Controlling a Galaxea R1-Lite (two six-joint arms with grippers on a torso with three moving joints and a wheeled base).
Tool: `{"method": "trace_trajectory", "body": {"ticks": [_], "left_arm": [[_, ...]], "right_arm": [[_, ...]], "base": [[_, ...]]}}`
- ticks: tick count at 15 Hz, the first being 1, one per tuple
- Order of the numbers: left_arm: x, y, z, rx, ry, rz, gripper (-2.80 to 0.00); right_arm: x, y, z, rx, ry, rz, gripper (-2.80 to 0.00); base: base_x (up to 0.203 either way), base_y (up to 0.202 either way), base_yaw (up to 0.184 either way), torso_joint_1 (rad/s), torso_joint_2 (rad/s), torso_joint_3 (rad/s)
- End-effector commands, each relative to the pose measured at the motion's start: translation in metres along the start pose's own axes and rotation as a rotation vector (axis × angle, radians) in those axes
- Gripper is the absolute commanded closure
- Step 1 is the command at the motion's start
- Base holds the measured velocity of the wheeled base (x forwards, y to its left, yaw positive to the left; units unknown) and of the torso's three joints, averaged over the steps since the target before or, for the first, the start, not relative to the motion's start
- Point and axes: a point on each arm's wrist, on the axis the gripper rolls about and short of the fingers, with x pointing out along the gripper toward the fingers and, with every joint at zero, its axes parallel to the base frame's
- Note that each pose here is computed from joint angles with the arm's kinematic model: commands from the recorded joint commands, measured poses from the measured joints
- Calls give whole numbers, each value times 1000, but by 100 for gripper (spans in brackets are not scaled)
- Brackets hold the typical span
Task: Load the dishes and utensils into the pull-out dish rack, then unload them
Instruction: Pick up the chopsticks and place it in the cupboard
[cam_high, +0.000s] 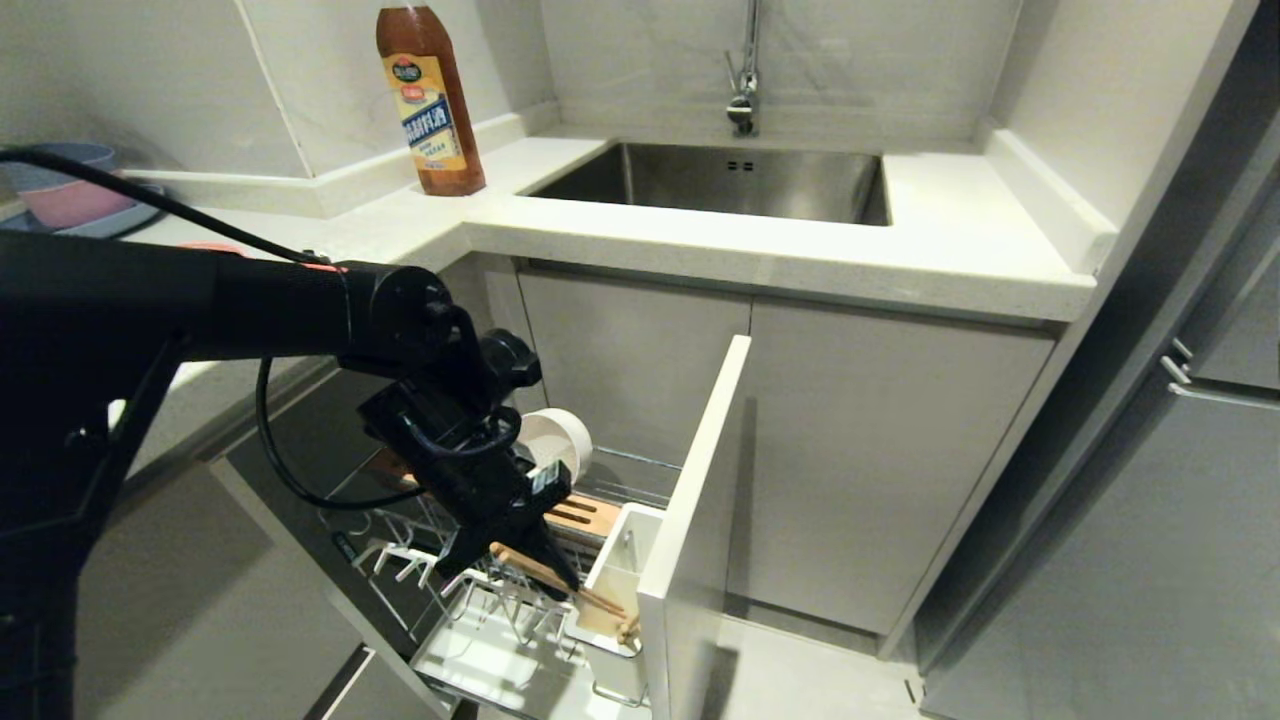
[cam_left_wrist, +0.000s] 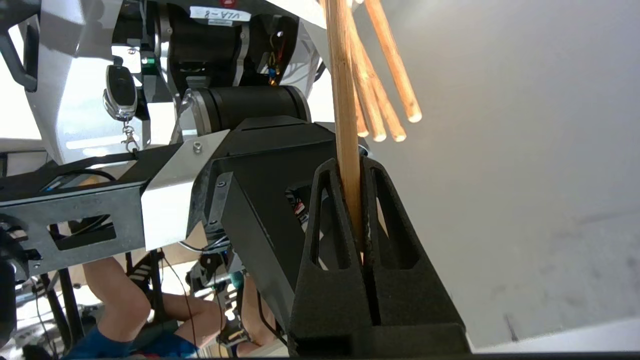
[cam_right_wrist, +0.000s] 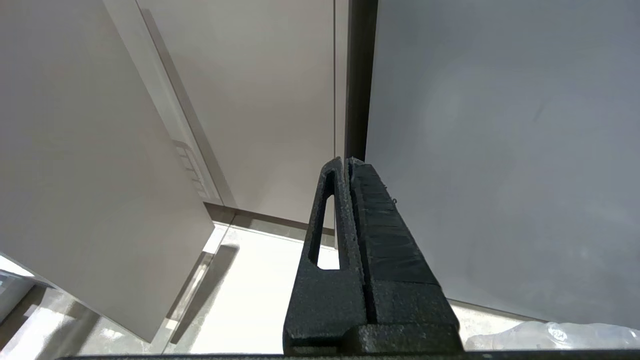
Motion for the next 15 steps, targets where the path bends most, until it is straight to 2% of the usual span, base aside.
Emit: {"method": "trace_trajectory", "body": {"ticks": [1,15], "left_arm": [[5,1,4,-15,16,9,0],[31,2,30,2,32,22,0]], "right_arm": [[0,0,-1,0,2,1,0],[0,0,-1,0,2,-1,0]], "base": [[0,0,0,0,0,0],[0,0,0,0,0,0]]}}
